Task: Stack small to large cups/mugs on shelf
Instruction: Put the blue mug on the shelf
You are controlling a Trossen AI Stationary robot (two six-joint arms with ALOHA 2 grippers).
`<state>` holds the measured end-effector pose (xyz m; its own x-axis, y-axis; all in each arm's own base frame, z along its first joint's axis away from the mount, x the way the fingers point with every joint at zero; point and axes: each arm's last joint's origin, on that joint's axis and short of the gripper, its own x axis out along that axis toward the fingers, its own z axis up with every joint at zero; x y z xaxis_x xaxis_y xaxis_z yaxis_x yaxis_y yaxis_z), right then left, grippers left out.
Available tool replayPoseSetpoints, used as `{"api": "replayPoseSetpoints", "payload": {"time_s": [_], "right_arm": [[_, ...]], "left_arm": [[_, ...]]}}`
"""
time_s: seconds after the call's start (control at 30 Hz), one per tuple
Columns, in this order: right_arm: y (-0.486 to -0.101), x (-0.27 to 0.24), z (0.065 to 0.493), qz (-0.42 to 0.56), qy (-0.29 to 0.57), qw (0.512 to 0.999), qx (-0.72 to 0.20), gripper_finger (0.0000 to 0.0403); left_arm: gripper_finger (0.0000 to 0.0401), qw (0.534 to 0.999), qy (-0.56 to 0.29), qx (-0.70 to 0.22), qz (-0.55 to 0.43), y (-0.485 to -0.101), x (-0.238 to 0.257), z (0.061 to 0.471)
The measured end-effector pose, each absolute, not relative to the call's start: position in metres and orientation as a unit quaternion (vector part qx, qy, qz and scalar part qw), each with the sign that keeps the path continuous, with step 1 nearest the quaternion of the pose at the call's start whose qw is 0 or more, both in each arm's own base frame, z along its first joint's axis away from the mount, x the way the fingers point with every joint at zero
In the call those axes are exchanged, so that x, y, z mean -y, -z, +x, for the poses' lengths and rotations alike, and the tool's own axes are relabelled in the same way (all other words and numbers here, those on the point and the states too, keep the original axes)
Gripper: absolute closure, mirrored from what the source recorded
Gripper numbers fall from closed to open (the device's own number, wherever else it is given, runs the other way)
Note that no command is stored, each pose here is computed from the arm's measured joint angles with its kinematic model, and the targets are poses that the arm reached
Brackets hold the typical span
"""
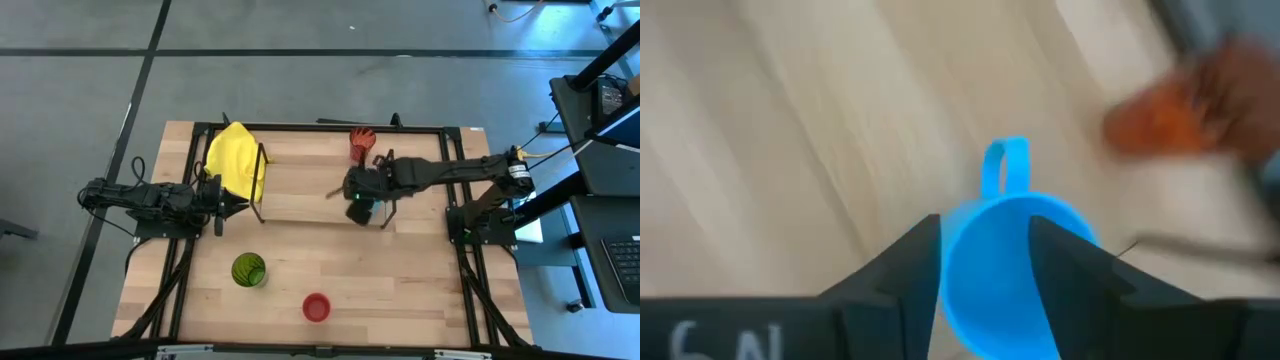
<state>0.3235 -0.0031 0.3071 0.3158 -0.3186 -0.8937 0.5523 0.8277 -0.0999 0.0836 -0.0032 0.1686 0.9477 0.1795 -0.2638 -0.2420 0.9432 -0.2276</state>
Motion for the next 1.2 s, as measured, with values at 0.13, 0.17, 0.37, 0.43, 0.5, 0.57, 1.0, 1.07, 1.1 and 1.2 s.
{"api": "replayPoseSetpoints", "payload": {"time_s": [0.13, 0.17, 0.37, 0.43, 0.5, 0.57, 1.0, 1.07, 1.1, 1.2], "right_arm": [[-0.306, 0.025, 0.322, 0.247, 0.315, 0.767, -0.501, 0.029], [-0.305, 0.029, 0.322, 0.255, 0.32, 0.764, -0.5, 0.0304], [-0.302, 0.054, 0.321, 0.265, 0.346, 0.751, -0.497, 0.0393], [-0.299, 0.061, 0.322, 0.267, 0.353, 0.746, -0.498, 0.0394], [-0.296, 0.066, 0.325, 0.266, 0.35, 0.747, -0.499, 0.0398], [-0.288, 0.071, 0.329, 0.265, 0.346, 0.741, -0.51, 0.0398], [-0.252, 0.076, 0.353, 0.243, 0.29, 0.738, -0.559, 0.04], [-0.252, 0.073, 0.353, 0.249, 0.277, 0.738, -0.563, 0.04], [-0.252, 0.071, 0.354, 0.251, 0.271, 0.739, -0.563, 0.0399], [-0.252, 0.065, 0.356, 0.259, 0.251, 0.741, -0.566, 0.0394]], "left_arm": [[0.0326, 0.978, -0.108, -0.12, -0.13, -0.169, 0.003, 0.084], [0.0326, 0.978, -0.108, -0.12, -0.13, -0.169, 0.003, 0.084], [0.0326, 0.978, -0.108, -0.121, -0.13, -0.169, 0.003, 0.084], [0.0326, 0.978, -0.108, -0.12, -0.13, -0.169, 0.003, 0.084], [0.0326, 0.978, -0.108, -0.121, -0.13, -0.169, 0.003, 0.084], [0.0326, 0.978, -0.108, -0.12, -0.13, -0.169, 0.003, 0.084], [0.0326, 0.978, -0.108, -0.12, -0.13, -0.169, 0.003, 0.084], [0.0326, 0.978, -0.108, -0.121, -0.13, -0.169, 0.003, 0.084], [0.0326, 0.978, -0.107, -0.121, -0.13, -0.169, 0.003, 0.084], [0.0326, 0.978, -0.108, -0.121, -0.13, -0.169, 0.003, 0.084]]}}
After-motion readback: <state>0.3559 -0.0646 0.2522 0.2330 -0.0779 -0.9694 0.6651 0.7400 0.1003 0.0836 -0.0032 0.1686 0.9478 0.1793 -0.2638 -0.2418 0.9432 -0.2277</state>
